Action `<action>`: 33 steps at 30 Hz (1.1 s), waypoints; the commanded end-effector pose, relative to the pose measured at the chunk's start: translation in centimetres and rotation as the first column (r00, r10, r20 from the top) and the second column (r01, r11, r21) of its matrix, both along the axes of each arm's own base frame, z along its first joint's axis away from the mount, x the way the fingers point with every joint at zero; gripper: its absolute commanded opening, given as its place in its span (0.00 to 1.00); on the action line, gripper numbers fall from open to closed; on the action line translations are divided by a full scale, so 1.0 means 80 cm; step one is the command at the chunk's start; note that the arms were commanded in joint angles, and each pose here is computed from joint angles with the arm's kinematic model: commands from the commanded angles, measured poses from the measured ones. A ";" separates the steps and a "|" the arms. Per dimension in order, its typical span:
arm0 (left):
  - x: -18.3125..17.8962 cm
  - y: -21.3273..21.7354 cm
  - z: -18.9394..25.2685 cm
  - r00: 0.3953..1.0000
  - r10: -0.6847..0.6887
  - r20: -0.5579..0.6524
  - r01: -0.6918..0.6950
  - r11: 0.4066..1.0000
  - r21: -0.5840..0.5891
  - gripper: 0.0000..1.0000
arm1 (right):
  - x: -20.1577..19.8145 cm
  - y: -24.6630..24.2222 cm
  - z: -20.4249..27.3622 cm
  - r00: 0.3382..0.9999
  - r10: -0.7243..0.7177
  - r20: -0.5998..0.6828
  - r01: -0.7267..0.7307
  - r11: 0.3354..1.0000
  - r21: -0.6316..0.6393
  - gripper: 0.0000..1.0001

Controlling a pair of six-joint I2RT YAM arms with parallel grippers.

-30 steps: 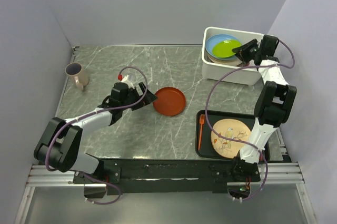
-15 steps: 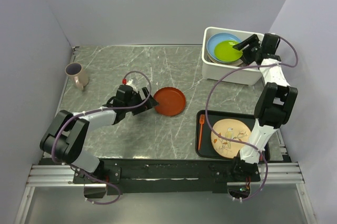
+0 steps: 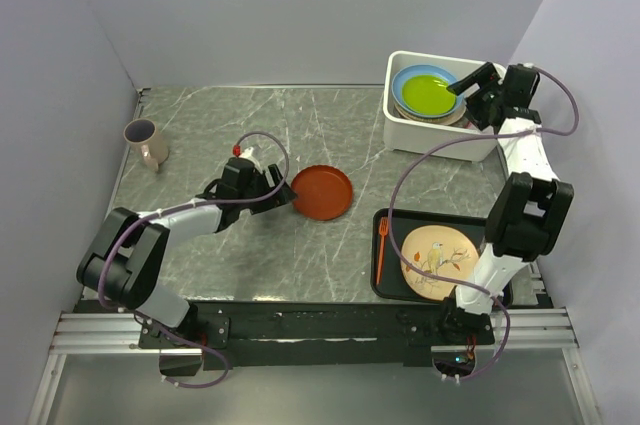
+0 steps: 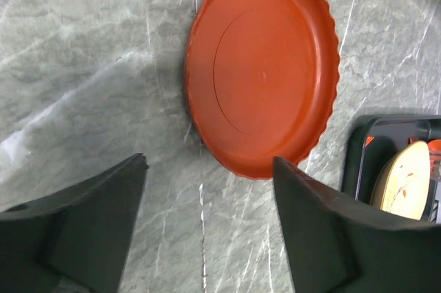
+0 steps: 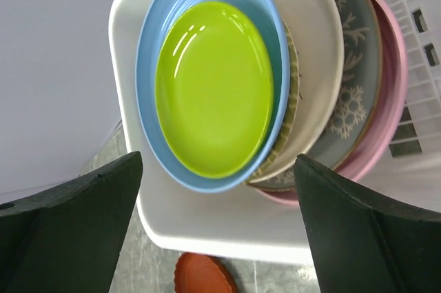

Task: Place the plates into the plastic bin on the countertop
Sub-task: Place the plate in the plastic bin, then pick up the plate at the center of the board.

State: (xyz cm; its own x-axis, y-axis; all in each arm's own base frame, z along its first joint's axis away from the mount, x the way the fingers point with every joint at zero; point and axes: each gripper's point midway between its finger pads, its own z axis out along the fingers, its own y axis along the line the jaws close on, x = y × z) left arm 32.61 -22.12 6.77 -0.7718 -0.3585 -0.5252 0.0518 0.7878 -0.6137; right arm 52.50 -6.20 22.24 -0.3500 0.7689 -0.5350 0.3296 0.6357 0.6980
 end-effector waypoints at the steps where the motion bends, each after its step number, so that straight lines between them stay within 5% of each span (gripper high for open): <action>1: 0.017 -0.012 0.014 0.998 -0.024 0.052 0.024 1.000 0.000 0.74 | -0.019 -0.001 0.065 0.992 -0.018 0.126 0.025 0.998 -0.061 0.98; 5: 0.025 -0.015 0.007 0.999 -0.024 0.046 0.024 1.000 0.019 0.61 | -0.039 0.006 0.086 0.986 -0.011 0.169 0.022 0.998 -0.063 0.99; 11: 0.042 -0.023 -0.010 0.999 -0.033 0.033 0.031 0.998 0.059 0.55 | -0.087 0.046 0.097 0.973 0.057 0.223 -0.044 0.997 -0.061 0.99; 21: 0.052 -0.030 -0.048 0.999 -0.022 -0.026 0.026 0.988 0.152 0.37 | -0.148 0.145 0.059 0.956 0.224 0.190 -0.205 0.972 -0.114 1.00; 29: 0.053 -0.027 -0.069 0.998 0.013 -0.061 0.001 0.976 0.218 0.01 | -0.177 0.170 0.029 0.949 0.268 0.166 -0.255 0.962 -0.092 1.00; 33: 0.051 -0.031 -0.070 0.998 0.013 -0.068 0.003 0.975 0.222 0.01 | -0.186 0.182 0.014 0.944 0.294 0.150 -0.283 0.955 -0.087 1.00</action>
